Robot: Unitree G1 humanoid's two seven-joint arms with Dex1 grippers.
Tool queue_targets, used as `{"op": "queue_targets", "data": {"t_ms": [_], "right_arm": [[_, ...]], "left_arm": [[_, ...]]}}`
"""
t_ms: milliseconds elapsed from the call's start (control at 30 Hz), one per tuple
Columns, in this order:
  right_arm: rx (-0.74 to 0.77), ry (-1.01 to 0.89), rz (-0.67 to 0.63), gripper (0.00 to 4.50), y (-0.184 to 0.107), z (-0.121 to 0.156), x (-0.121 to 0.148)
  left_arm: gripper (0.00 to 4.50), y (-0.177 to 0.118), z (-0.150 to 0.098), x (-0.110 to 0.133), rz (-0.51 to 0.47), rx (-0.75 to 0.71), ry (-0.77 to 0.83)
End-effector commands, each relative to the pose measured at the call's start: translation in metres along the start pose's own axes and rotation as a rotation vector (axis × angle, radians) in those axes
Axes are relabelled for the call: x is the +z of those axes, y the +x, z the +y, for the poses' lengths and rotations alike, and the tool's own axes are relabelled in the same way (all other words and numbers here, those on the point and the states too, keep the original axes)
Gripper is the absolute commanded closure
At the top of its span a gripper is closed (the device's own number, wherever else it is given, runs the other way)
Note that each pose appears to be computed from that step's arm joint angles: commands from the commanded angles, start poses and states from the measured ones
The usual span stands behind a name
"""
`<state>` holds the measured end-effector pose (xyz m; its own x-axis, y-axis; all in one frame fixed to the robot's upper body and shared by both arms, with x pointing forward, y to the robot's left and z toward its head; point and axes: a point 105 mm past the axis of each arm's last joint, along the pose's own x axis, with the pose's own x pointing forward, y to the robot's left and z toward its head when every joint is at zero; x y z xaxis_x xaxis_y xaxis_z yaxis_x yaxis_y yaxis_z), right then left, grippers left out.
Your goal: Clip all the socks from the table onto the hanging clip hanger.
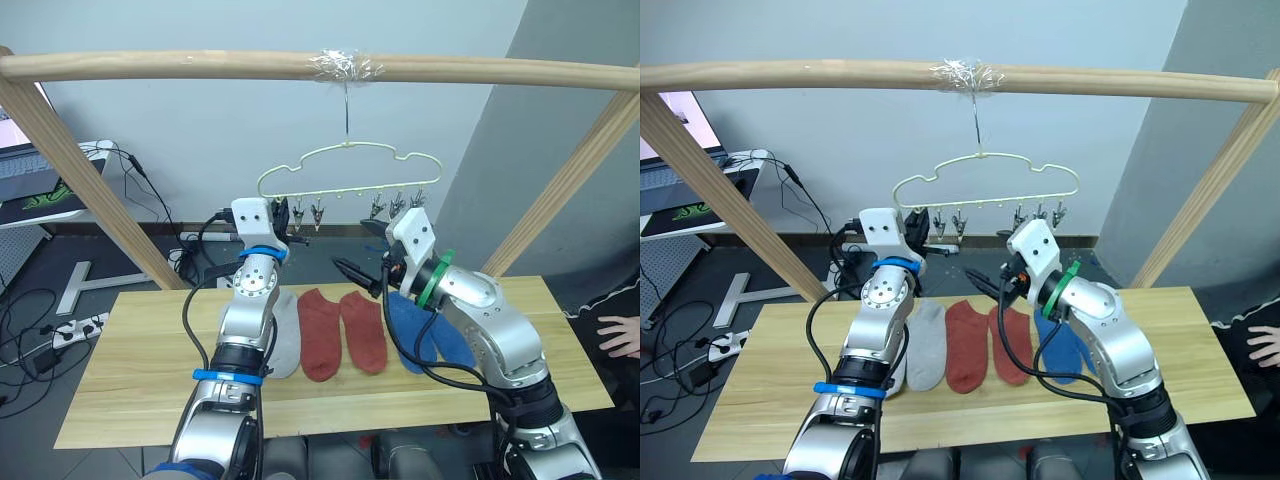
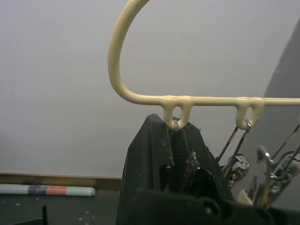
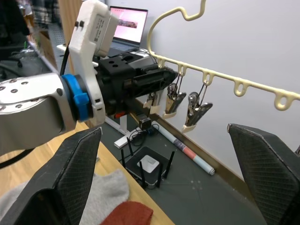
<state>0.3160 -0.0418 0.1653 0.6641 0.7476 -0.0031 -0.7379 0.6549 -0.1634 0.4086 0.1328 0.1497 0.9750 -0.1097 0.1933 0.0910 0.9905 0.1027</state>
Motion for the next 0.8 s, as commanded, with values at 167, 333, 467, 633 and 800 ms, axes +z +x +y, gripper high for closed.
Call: {"op": "queue_targets", "data": {"t_ms": [167, 333, 467, 633, 800], "right_arm": [[-0.338, 0.130, 0.323, 0.00, -0.045, -0.025, -0.102], [-0.539, 0.209, 0.453, 0.00, -0.078, -0.049, -0.147], [-0.674, 0.263, 0.508, 0.00, -0.099, -0.072, -0.167], [-0.777, 0.443, 0.485, 0.00, -0.109, -0.087, -0.184], [-0.844, 0.478, 0.454, 0.00, -0.113, -0.101, -0.183]], "left_arm": [[4.48, -0.006, 0.012, 0.005, 0.031, -0.085, -0.011], [4.48, -0.010, 0.019, 0.004, 0.062, -0.102, -0.016], [4.48, -0.010, 0.022, 0.005, 0.067, -0.098, -0.017], [4.48, -0.014, 0.022, 0.000, 0.079, -0.094, -0.013], [4.48, -0.016, 0.021, 0.001, 0.077, -0.096, -0.010]]}}
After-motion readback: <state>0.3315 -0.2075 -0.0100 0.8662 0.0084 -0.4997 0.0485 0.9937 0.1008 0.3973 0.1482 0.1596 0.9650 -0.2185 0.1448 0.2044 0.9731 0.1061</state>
